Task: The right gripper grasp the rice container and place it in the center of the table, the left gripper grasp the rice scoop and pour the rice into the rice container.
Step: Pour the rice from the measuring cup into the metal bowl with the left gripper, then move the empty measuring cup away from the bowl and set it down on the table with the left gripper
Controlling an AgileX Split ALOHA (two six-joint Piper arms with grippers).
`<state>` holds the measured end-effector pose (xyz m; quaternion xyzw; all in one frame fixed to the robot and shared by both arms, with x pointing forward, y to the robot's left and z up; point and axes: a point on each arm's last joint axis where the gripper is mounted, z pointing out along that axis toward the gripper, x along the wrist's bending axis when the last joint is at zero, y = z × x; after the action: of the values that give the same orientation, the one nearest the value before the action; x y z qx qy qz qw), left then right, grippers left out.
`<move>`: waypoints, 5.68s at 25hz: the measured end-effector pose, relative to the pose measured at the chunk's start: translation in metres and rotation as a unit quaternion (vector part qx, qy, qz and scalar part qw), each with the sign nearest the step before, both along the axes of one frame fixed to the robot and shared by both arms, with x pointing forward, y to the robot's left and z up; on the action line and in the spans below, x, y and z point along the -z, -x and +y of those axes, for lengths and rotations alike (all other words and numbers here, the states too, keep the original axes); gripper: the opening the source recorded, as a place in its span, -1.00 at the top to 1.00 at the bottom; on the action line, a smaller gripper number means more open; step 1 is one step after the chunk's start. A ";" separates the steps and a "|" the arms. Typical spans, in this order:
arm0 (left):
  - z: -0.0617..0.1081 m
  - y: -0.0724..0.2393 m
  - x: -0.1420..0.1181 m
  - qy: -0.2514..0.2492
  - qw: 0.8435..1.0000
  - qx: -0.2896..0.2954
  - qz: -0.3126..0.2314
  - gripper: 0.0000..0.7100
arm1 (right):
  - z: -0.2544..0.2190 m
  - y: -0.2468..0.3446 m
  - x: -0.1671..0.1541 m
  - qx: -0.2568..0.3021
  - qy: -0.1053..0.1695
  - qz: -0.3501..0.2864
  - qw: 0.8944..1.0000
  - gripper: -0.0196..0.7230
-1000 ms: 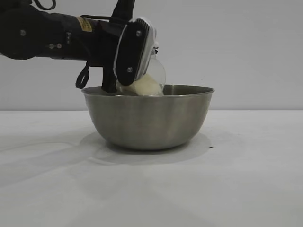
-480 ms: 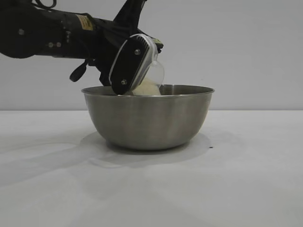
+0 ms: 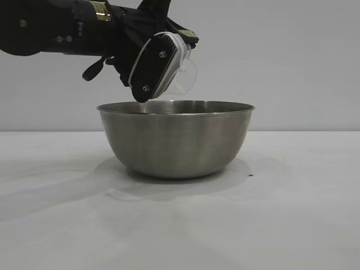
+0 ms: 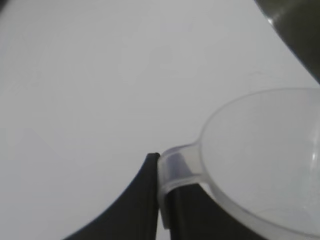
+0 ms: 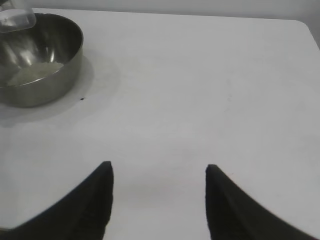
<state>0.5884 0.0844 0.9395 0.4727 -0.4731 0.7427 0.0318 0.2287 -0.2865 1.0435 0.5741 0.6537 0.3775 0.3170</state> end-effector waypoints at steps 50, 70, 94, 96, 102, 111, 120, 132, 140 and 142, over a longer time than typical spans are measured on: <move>0.110 0.043 -0.011 0.821 0.414 -0.153 0.362 1.00 | 0.000 0.000 0.000 0.000 0.000 0.000 1.000 -0.02; 0.146 0.058 0.044 0.823 0.338 -0.203 0.409 1.00 | 0.000 0.000 0.000 0.000 0.000 0.000 1.000 -0.02; 0.138 0.046 0.078 0.808 0.319 -0.222 0.443 1.00 | 0.000 0.000 0.000 0.000 0.000 0.000 1.000 -0.02; 0.137 0.043 0.080 0.808 0.319 -0.222 0.444 1.00 | 0.000 0.000 0.000 0.000 0.000 0.000 1.000 -0.02; 0.135 0.035 0.082 0.811 0.316 -0.215 0.442 1.00 | 0.000 0.000 0.000 0.000 0.000 0.000 1.000 -0.02; 0.134 0.027 0.095 0.803 0.315 -0.217 0.457 1.00 | 0.000 0.000 0.000 0.000 0.000 0.000 1.000 -0.02; 0.132 0.028 0.096 0.799 0.317 -0.215 0.465 1.00 | 0.000 0.000 0.000 0.000 0.000 0.000 1.000 -0.02; 0.133 0.031 0.098 0.799 0.311 -0.219 0.465 1.00 | 0.000 0.000 0.000 0.000 0.000 0.000 1.000 -0.02; 0.136 0.038 0.101 0.798 0.303 -0.229 0.468 0.86 | 0.000 0.000 0.000 0.000 0.000 0.000 1.000 -0.02; 0.136 0.038 0.101 0.798 0.303 -0.229 0.468 0.71 | 0.000 0.000 0.000 0.000 0.000 0.000 1.000 -0.02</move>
<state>0.5507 0.2200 0.8382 0.5743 0.5723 0.3883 0.4381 0.2287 -0.2865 1.0435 0.5741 0.6537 0.3775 0.3170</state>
